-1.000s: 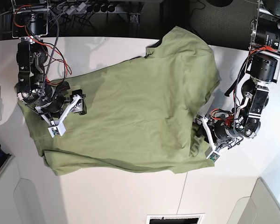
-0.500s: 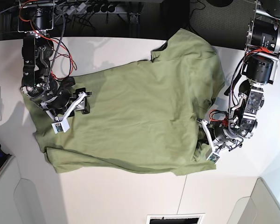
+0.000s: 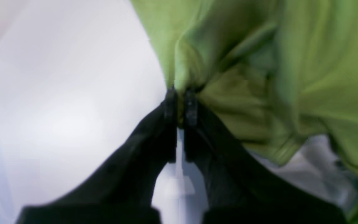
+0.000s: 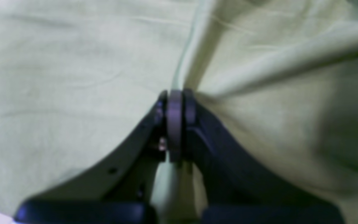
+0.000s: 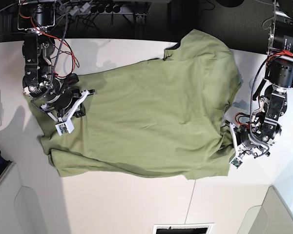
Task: Layout the t-shirt on the table in an organized manner, then fold the t-shirt properly
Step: 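Pull the shirt hem with the left gripper away from the right gripper, then grasp the shirt body with both grippers and smooth it flat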
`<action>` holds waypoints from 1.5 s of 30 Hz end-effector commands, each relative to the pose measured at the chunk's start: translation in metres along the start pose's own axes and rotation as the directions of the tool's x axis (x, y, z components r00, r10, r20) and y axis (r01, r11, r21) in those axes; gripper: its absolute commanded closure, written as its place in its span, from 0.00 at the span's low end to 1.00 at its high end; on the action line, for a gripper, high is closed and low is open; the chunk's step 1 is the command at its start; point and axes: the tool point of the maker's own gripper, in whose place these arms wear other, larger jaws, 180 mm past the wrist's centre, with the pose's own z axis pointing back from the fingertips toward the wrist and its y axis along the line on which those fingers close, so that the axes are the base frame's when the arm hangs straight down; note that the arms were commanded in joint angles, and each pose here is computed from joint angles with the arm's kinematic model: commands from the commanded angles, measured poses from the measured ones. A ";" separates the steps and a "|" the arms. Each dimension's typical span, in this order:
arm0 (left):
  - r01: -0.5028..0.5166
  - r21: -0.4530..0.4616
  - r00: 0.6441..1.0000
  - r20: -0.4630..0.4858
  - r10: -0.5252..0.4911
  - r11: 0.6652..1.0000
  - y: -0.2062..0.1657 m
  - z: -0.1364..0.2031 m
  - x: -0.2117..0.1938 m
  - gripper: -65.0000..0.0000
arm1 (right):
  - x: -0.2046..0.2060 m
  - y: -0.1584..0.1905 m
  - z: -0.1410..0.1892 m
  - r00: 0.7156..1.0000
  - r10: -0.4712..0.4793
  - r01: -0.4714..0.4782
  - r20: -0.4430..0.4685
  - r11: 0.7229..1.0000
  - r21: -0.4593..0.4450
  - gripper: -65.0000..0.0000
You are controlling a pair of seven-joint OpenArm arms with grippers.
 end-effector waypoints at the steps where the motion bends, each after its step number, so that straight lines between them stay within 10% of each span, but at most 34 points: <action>1: 0.011 0.049 0.998 0.054 -0.014 0.999 0.024 0.008 0.018 1.00 | -0.016 -0.018 0.004 0.996 0.027 -0.031 -0.082 0.998 -0.051 1.00; 16: -0.007 0.013 0.975 0.223 0.004 1.000 0.062 0.033 0.096 1.00 | -0.013 -0.031 0.012 0.998 -0.036 0.034 -0.057 0.999 -0.039 1.00; 22: -0.053 -0.045 0.985 0.161 0.060 0.998 0.054 0.032 0.084 0.64 | -0.012 -0.032 0.012 0.998 -0.037 0.035 -0.055 0.999 -0.040 0.92; 27: -0.108 -0.076 0.979 0.167 0.120 0.991 0.061 0.038 0.077 0.62 | 0.005 -0.033 0.020 1.000 -0.026 0.026 -0.002 0.998 -0.053 0.74; 38: -0.136 -0.189 0.957 0.230 0.178 0.973 0.038 0.044 0.093 0.62 | 0.034 -0.046 0.029 0.995 -0.051 0.059 0.091 0.994 -0.087 0.75; 42: -0.132 -0.236 0.949 0.249 0.191 0.963 0.015 0.039 0.106 0.62 | 0.013 -0.044 0.024 0.997 -0.070 0.073 0.040 0.994 -0.080 1.00; 45: -0.105 -0.243 0.939 0.294 0.177 0.964 0.000 0.035 0.122 0.63 | -0.006 -0.036 0.024 0.998 -0.068 0.067 -0.015 0.996 -0.051 1.00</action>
